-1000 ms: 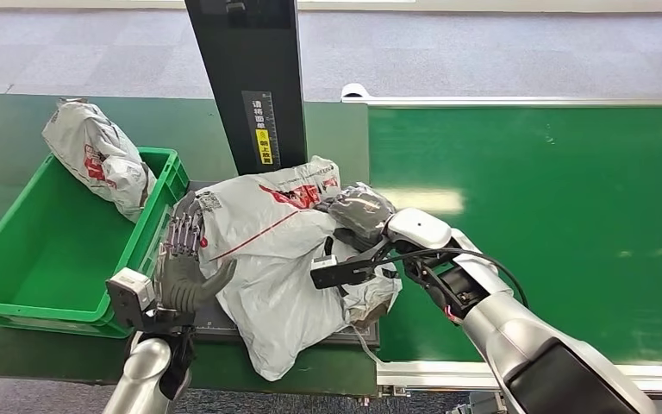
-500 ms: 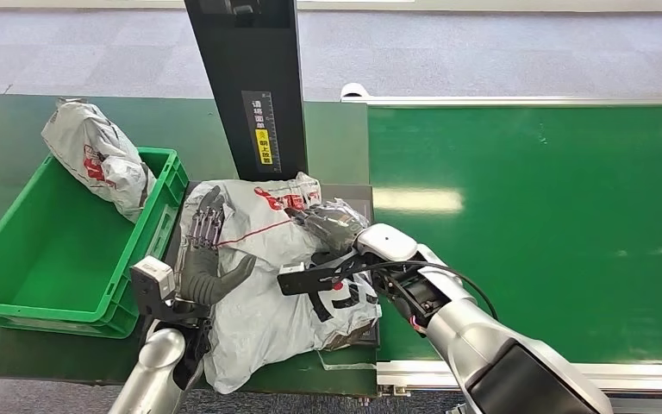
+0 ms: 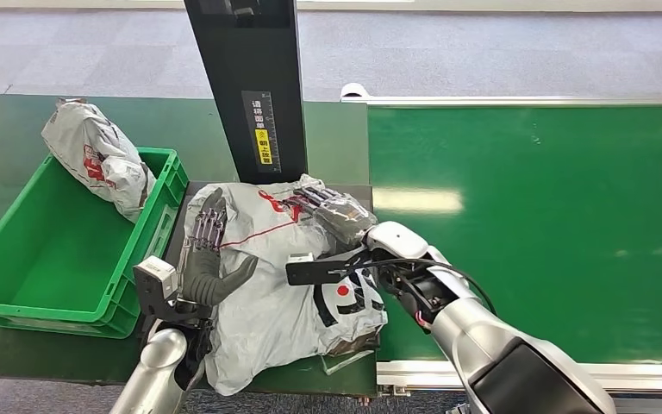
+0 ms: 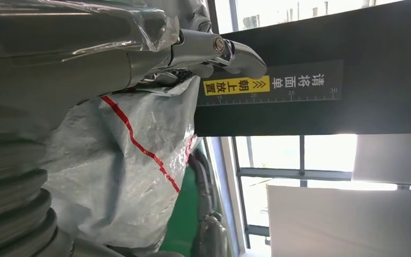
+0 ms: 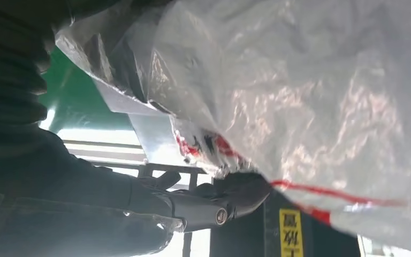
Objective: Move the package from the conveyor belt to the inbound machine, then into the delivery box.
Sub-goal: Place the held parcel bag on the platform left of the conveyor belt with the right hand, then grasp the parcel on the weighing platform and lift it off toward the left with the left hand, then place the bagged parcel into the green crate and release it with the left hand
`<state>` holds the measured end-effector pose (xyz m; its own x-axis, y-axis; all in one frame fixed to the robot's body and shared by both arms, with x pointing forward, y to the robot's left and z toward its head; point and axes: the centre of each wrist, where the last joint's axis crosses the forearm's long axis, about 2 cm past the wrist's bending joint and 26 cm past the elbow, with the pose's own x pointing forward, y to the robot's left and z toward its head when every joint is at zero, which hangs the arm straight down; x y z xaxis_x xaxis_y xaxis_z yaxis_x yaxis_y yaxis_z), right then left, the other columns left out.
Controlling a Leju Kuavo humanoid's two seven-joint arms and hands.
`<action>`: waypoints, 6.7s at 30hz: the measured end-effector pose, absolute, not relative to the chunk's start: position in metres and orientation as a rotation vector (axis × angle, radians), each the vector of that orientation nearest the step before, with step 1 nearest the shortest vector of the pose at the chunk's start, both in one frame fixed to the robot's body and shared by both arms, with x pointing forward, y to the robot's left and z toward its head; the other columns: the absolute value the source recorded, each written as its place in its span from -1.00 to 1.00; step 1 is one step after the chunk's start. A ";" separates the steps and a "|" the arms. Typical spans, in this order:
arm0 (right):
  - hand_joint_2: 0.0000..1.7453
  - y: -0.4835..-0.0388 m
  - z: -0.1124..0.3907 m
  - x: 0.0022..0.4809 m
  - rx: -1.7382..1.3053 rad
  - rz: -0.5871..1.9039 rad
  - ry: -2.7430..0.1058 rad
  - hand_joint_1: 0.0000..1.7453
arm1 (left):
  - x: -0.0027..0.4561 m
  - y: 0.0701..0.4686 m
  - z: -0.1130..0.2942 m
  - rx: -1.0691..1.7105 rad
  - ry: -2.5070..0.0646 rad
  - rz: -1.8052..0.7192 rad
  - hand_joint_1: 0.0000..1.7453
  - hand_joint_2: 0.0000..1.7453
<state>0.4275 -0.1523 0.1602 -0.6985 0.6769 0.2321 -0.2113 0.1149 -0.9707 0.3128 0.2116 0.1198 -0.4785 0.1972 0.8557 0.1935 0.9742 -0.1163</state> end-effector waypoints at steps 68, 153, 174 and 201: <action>1.00 -0.286 0.174 0.389 0.347 0.030 -2.148 -1.00 | 0.296 0.172 0.127 0.040 -1.928 -0.999 -1.00 1.00; 1.00 -0.293 0.142 0.409 0.332 0.061 -1.963 -1.00 | 0.309 0.225 0.278 1.817 -2.664 -1.148 1.00 1.00; 1.00 -0.298 0.128 0.384 0.297 0.062 -1.932 -1.00 | 0.357 0.345 0.339 2.247 -2.048 -0.592 1.00 1.00; 1.00 -0.267 0.142 0.401 0.327 0.131 -1.880 -1.00 | 0.396 0.575 0.231 1.110 -0.431 -0.741 1.00 1.00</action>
<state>0.4013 -0.2671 0.1419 -0.2959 -0.1601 0.9417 -0.2888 0.9547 0.0716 0.3964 0.5751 0.2308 0.6892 -0.7232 -0.0452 0.3185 0.2463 0.9154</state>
